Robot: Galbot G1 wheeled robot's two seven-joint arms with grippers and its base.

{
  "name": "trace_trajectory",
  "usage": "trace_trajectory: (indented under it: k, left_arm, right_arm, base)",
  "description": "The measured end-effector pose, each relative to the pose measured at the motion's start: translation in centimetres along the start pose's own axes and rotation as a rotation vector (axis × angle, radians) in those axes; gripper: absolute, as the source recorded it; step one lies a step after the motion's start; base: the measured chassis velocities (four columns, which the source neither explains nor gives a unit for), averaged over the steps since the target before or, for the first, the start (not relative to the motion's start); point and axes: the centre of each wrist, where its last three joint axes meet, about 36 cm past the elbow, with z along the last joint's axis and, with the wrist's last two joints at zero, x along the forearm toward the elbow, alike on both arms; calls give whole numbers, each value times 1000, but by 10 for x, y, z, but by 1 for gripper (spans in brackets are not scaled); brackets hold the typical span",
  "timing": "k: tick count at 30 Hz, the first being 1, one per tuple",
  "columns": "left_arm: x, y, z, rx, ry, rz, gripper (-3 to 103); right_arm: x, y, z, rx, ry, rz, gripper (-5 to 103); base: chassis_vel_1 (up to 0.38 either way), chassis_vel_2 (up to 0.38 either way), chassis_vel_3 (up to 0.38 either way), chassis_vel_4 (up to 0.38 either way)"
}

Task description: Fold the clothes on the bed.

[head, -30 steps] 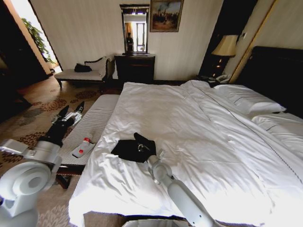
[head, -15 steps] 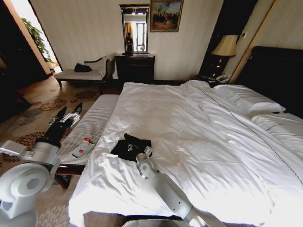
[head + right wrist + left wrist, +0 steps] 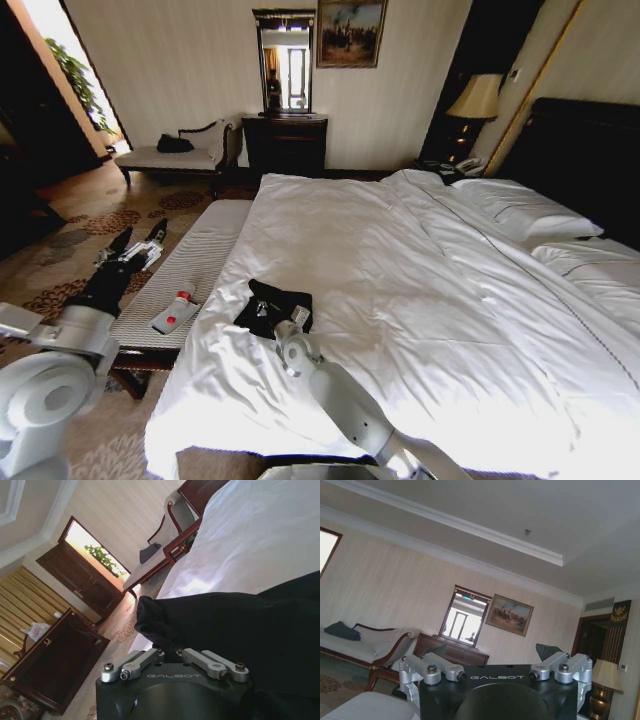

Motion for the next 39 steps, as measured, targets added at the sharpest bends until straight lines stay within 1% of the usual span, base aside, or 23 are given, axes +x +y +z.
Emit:
trace_trajectory:
  k: [1, 2, 5, 6, 7, 8, 9, 10, 11, 13, 14, 16, 17, 19, 22, 23, 24, 25, 26, 30, 33, 37, 39]
  left_arm:
    - [0, 0, 0, -2, 0, -1, 100]
    - [0, 0, 0, -2, 0, -1, 100]
    - [0, 1, 1, -4, 3, -8, 100]
    - [0, 1, 1, -4, 3, -8, 100]
    - [0, 2, 2, -4, 4, -10, 100]
    - [-1, 3, 3, -3, 6, -13, 100]
    - [-2, 3, 4, -3, 7, -14, 100]
    - [-3, 4, 6, -3, 10, -15, 100]
    - [-3, 4, 6, -3, 10, -15, 100]
    - [-4, 4, 10, -2, 17, -18, 100]
    - [-4, 4, 11, -1, 19, -18, 100]
    - [-4, 4, 12, -1, 21, -19, 100]
    - [-4, 4, 13, -2, 23, -20, 100]
    - [-4, 4, 13, -2, 24, -21, 100]
    - [-3, 6, 11, -6, 22, -28, 100]
    - [-3, 6, 11, -6, 22, -28, 100]
    - [-3, 7, 10, -6, 20, -30, 100]
    - [-3, 7, 10, -5, 19, -30, 100]
    - [-3, 7, 10, -2, 19, -32, 100]
    - [-3, 8, 13, -5, 25, -36, 100]
    - [-2, 7, 15, -8, 32, -40, 100]
    - [1, 6, 15, -14, 37, -43, 100]
    - [2, 6, 14, -19, 36, -46, 100]
  right_arm:
    - [0, -1, 0, 6, -2, -3, 4]
    - [0, -1, 0, 6, -2, -3, 4]
    - [15, -3, -5, 33, -37, -90, 20]
    - [15, -3, -5, 33, -37, -90, 20]
    - [20, -2, -7, 36, -50, -123, 25]
    - [29, 3, -13, 39, -80, -192, 30]
    - [33, 4, -15, 37, -94, -218, 30]
    - [37, 6, -18, 33, -116, -253, 36]
    - [37, 6, -18, 33, -116, -253, 36]
    - [43, 11, -30, 11, -176, -319, 47]
    - [43, 11, -32, 6, -186, -328, 52]
    - [42, 12, -34, 4, -192, -330, 52]
    - [37, 11, -37, 2, -201, -323, 63]
    - [34, 8, -38, 3, -203, -313, 63]
    - [21, -7, -40, 16, -201, -229, 80]
    - [21, -7, -40, 16, -201, -229, 80]
    - [13, -17, -37, 30, -190, -169, 86]
    - [10, -21, -36, 32, -182, -138, 91]
    - [1, -34, -29, 10, -149, -47, 99]
    - [0, -36, -16, -6, -115, -31, 100]
    - [-5, -31, 5, -9, -75, -42, 100]
    - [-16, -24, 21, -23, -54, -50, 100]
    - [-18, -25, 25, -20, -46, -51, 100]
  base:
    - [0, 0, 0, 0]
    - [0, 0, 0, 0]
    - [0, 0, 0, 0]
    - [0, 0, 0, 0]
    - [0, 0, 0, 0]
    - [0, 0, 0, 0]
    - [0, 0, 0, 0]
    - [0, 0, 0, 0]
    - [0, 0, 0, 0]
    - [0, 0, 0, 0]
    - [0, 0, 0, 0]
    - [0, 0, 0, 0]
    - [0, 0, 0, 0]
    - [0, 0, 0, 0]
    - [0, 0, 0, 0]
    - [0, 0, 0, 0]
    - [0, 0, 0, 0]
    - [0, 0, 0, 0]
    - [0, 0, 0, 0]
    - [0, 0, 0, 0]
    - [0, 0, 0, 0]
    - [0, 0, 0, 0]
    - [0, 0, 0, 0]
